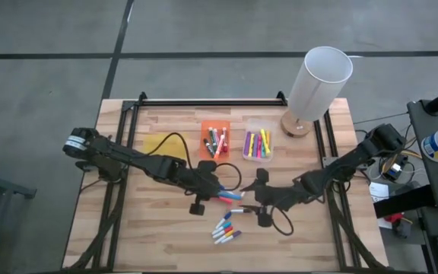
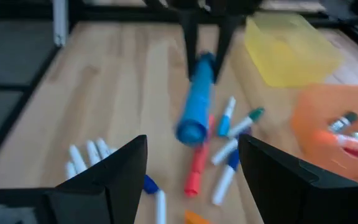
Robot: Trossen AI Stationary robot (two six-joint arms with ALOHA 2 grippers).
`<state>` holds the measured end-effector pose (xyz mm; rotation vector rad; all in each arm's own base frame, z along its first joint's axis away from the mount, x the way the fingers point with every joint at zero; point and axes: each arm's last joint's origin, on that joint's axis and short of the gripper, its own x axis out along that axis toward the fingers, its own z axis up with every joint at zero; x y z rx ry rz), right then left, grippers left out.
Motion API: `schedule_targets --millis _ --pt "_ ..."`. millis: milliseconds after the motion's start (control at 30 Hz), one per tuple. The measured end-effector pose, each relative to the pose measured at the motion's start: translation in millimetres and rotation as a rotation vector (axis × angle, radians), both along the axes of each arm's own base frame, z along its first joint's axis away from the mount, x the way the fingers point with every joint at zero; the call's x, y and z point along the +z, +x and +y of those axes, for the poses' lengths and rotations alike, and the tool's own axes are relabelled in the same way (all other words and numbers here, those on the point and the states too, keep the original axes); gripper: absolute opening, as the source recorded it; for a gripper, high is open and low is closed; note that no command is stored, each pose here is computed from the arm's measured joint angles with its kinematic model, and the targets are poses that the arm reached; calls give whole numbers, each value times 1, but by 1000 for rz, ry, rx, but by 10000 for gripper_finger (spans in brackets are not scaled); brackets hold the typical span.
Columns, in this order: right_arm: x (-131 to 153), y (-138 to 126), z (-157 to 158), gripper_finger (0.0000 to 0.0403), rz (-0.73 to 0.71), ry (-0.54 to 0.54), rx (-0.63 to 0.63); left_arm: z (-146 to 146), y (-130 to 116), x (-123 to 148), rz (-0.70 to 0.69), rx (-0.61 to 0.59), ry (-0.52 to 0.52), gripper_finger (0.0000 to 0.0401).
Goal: Pick & Place Markers
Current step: Put the blue highlighter into the transparent bin
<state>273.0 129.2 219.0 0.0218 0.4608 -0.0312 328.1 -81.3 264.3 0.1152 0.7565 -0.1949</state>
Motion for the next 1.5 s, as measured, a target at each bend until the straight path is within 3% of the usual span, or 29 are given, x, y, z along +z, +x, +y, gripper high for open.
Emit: schedule_targets --millis 267,433,600,833,1233,1500 --pt "-3 14 2 243 -52 -41 -14 -1 2 7 -24 2 -12 49" --pt "-1 19 -1 217 -61 -45 -43 0 1 4 -11 7 -17 49" --pt "-1 20 -1 162 -59 -40 -37 0 2 4 -13 8 -20 49" --pt "-2 20 0 57 -50 -50 -34 0 1 4 -7 20 -26 62" --pt "-2 20 -2 54 -48 -63 -33 3 1 4 -18 116 21 75" --pt "-9 20 -12 54 29 8 -85 5 2 5 -22 144 37 147"
